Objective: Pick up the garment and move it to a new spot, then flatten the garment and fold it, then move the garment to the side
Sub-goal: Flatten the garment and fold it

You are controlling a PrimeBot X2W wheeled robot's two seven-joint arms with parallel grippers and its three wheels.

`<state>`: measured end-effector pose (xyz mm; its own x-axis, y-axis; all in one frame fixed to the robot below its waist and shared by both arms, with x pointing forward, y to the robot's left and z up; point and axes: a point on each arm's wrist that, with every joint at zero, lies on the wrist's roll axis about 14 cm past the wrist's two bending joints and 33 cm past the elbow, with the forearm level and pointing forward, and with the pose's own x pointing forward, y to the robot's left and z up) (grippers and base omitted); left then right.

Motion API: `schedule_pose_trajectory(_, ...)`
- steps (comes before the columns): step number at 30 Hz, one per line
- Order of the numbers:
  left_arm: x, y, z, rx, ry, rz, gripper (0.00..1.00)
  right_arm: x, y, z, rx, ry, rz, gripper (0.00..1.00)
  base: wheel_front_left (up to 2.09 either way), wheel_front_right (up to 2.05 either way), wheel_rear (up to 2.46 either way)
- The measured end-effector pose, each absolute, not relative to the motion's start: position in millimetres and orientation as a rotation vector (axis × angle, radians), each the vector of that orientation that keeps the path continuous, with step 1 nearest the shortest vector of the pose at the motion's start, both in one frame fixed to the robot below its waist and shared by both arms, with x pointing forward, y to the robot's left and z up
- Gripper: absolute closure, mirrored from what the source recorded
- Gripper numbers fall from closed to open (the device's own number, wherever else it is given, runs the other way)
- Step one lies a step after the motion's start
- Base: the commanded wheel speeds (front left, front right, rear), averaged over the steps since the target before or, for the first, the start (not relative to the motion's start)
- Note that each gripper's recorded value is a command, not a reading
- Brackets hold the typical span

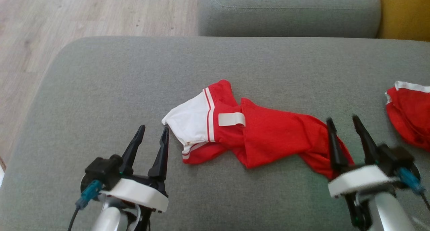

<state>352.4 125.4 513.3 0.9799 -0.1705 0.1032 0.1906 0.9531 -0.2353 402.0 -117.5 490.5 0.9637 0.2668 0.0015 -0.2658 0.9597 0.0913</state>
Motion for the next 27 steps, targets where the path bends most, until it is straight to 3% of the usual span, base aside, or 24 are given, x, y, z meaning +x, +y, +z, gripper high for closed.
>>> schedule_pose_trajectory(5,354,121,513,-0.248,-0.079,-0.197,0.00,386,-138,485,0.103,0.015,0.190,0.00,0.00,0.00,0.00)
schedule_pose_trajectory(13,351,120,505,-0.251,-0.057,-0.196,0.00,385,-132,494,0.091,-0.013,0.199,0.00,0.00,0.00,0.00)
schedule_pose_trajectory(27,353,133,492,-0.247,-0.018,-0.155,0.00,385,-11,459,-0.013,0.144,0.588,0.00,0.00,0.00,0.00)
